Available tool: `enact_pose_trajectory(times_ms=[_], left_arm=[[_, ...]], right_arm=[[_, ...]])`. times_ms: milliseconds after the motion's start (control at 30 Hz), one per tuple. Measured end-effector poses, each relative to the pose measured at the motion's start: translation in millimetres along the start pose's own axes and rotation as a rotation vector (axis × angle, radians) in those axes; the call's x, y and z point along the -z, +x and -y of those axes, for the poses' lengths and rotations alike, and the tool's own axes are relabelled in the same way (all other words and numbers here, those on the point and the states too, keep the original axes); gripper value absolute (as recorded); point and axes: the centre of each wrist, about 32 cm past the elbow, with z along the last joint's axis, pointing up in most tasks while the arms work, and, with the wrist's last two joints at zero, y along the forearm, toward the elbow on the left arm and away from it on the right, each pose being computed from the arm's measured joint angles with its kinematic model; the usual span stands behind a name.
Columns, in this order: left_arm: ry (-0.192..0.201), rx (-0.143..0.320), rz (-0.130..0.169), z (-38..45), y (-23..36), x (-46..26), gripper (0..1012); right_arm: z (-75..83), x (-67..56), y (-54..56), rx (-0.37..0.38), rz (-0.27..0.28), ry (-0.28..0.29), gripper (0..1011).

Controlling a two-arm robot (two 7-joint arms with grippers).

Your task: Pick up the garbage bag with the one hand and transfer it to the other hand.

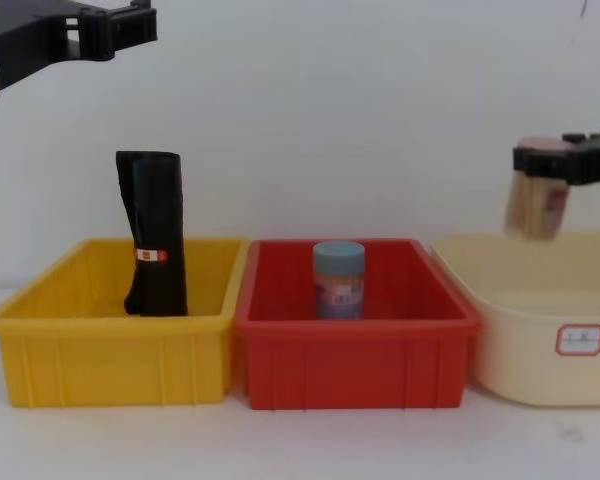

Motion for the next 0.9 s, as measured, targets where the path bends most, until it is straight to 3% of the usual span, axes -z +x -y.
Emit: enact_pose_trajectory(times_ms=[300, 700, 900], left_arm=[[0.000, 0.000, 0.000, 0.0, 0.0, 0.0, 1000], [0.000, 0.000, 0.000, 0.0, 0.0, 0.0, 1001], [0.000, 0.000, 0.000, 0.0, 0.0, 0.0, 1000]], right_arm=[[4.5, 10.2, 4.3, 0.034, -0.015, -0.030, 666], [7.6, 10.8, 6.1, 0.065, -0.022, -0.013, 979], [9.3, 3.2, 3.8, 0.074, -0.034, 0.033, 1001]])
